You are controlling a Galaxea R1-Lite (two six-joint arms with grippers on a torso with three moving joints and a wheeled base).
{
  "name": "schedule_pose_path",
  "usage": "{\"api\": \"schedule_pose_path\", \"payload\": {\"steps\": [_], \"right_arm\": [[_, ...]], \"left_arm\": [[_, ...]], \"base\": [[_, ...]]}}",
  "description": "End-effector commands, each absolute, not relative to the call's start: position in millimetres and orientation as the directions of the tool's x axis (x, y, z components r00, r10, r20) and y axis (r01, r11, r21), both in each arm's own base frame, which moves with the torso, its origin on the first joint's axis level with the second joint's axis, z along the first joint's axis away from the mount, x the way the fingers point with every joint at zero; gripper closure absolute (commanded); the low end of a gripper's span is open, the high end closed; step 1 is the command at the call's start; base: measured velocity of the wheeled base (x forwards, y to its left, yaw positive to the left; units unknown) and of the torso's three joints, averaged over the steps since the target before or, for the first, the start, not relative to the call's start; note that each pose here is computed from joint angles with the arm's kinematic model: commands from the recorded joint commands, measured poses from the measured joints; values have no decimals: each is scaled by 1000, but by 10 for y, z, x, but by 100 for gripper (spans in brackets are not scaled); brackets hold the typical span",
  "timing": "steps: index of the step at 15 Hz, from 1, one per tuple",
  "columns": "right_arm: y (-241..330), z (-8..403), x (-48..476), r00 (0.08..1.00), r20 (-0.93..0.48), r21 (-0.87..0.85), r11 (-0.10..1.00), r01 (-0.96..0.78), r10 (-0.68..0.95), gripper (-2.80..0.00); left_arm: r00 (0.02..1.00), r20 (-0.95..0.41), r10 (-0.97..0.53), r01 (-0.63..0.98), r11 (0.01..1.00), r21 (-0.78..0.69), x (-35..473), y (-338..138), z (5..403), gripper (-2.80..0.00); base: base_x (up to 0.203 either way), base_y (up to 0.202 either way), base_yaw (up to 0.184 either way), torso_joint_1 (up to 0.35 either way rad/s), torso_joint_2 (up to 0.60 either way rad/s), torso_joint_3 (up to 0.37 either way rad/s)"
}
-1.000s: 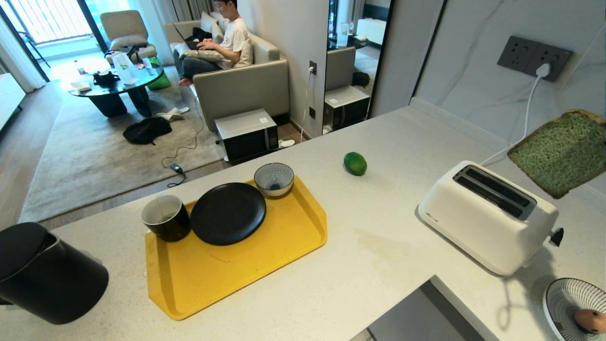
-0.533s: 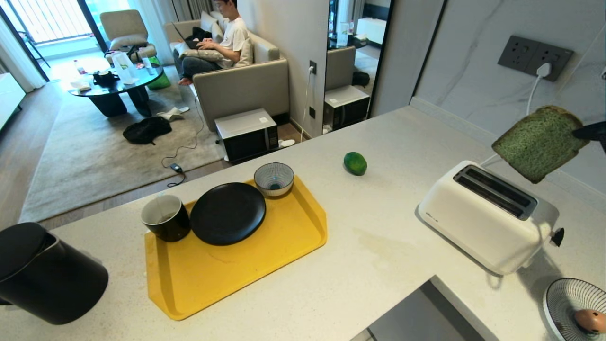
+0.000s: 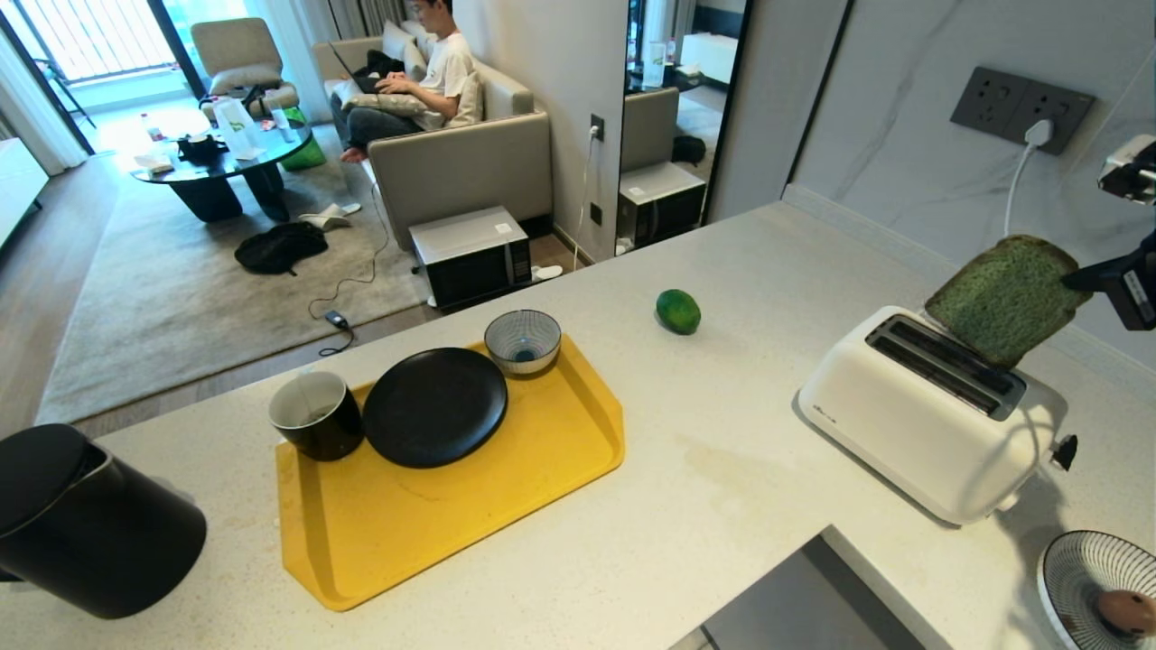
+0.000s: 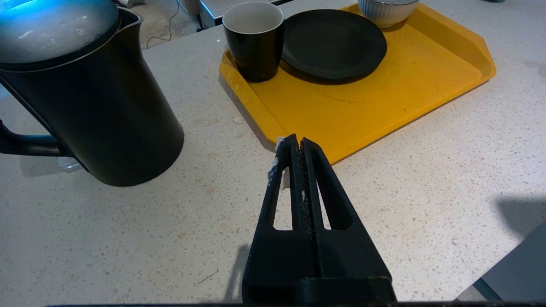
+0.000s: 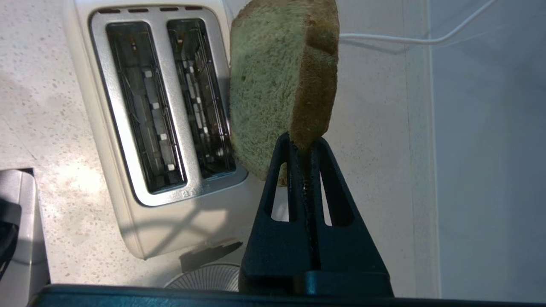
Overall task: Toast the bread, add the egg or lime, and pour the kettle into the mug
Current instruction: Put the bread slices in the toaster
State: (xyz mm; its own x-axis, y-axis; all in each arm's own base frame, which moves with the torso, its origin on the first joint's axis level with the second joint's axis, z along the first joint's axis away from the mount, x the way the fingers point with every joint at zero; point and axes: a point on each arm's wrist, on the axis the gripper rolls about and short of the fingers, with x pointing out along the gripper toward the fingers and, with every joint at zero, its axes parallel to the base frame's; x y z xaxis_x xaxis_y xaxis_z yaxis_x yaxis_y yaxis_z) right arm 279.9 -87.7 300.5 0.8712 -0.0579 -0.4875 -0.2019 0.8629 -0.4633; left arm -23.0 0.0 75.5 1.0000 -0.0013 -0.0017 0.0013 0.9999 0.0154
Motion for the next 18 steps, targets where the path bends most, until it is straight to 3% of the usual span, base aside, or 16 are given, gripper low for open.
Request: {"api": "schedule_pose_path", "payload": {"steps": [1, 18], "right_arm": [[-911, 2952, 2811, 861, -505, -458, 864, -209, -60, 0], [-809, 2867, 2542, 846, -532, -468, 840, -276, -19, 0]], "left_arm": [[1000, -3, -2, 2, 1000, 15, -229, 0, 754, 0], [1000, -3, -2, 2, 1000, 15, -229, 0, 754, 0]], "base": [[0, 0, 0, 0, 0, 0], [0, 0, 0, 0, 0, 0]]}}
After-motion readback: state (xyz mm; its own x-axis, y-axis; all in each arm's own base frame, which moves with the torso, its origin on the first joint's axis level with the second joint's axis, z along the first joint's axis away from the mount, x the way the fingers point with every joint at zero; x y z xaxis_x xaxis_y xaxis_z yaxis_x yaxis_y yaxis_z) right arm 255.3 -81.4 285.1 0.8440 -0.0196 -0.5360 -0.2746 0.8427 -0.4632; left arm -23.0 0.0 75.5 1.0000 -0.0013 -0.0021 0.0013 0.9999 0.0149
